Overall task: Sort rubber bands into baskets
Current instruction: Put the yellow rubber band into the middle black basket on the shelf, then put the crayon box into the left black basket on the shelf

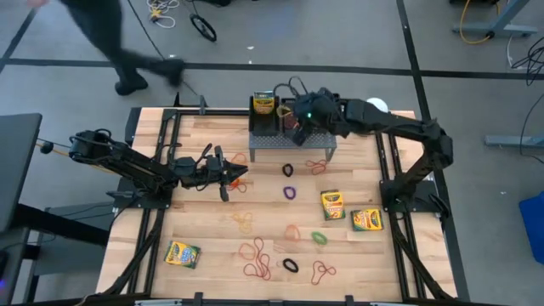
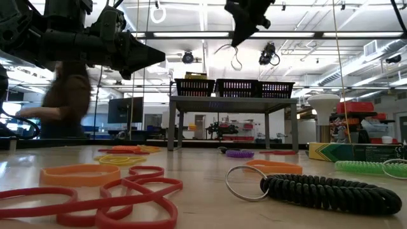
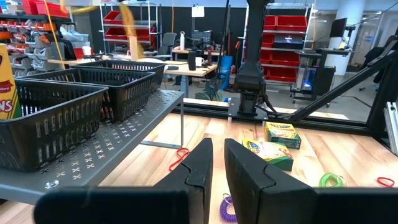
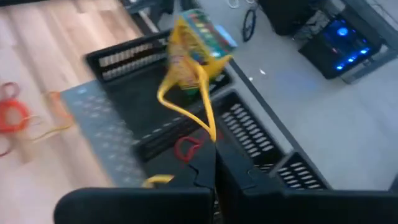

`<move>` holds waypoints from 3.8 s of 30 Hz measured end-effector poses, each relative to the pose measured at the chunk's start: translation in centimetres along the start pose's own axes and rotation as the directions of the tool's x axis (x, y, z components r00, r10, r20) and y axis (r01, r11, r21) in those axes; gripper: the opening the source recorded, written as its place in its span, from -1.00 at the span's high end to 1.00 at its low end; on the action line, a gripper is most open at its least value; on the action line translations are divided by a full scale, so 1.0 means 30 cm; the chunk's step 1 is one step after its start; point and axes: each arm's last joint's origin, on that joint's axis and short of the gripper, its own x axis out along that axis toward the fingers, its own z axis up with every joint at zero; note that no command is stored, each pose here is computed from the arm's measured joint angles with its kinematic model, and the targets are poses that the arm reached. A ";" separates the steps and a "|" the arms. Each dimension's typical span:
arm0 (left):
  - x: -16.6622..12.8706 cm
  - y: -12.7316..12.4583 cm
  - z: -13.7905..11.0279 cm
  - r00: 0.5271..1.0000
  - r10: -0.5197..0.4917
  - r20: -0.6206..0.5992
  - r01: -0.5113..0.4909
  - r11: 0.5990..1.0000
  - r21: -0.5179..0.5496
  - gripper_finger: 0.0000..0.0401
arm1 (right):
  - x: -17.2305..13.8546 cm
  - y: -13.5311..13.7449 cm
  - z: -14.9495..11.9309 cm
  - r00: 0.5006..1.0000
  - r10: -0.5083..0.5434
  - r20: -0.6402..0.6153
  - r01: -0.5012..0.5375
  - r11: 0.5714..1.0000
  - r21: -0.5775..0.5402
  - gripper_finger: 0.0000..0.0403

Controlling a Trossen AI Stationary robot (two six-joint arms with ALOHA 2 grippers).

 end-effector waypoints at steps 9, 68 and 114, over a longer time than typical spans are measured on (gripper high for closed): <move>0.000 0.000 0.000 1.000 0.000 0.000 0.000 1.000 0.000 0.77 | 0.164 -0.128 -0.061 0.998 -0.002 -0.066 0.010 0.993 0.113 0.98; 0.003 0.005 0.001 0.999 0.044 -0.004 -0.044 0.999 0.002 0.77 | -0.151 0.514 -0.558 0.725 0.672 0.150 -0.620 0.732 -0.282 0.90; 0.027 -0.086 -0.121 0.972 -0.098 -0.216 0.095 0.995 -0.023 0.82 | -0.103 0.473 -0.511 0.741 0.638 0.211 -0.589 0.768 -0.253 0.94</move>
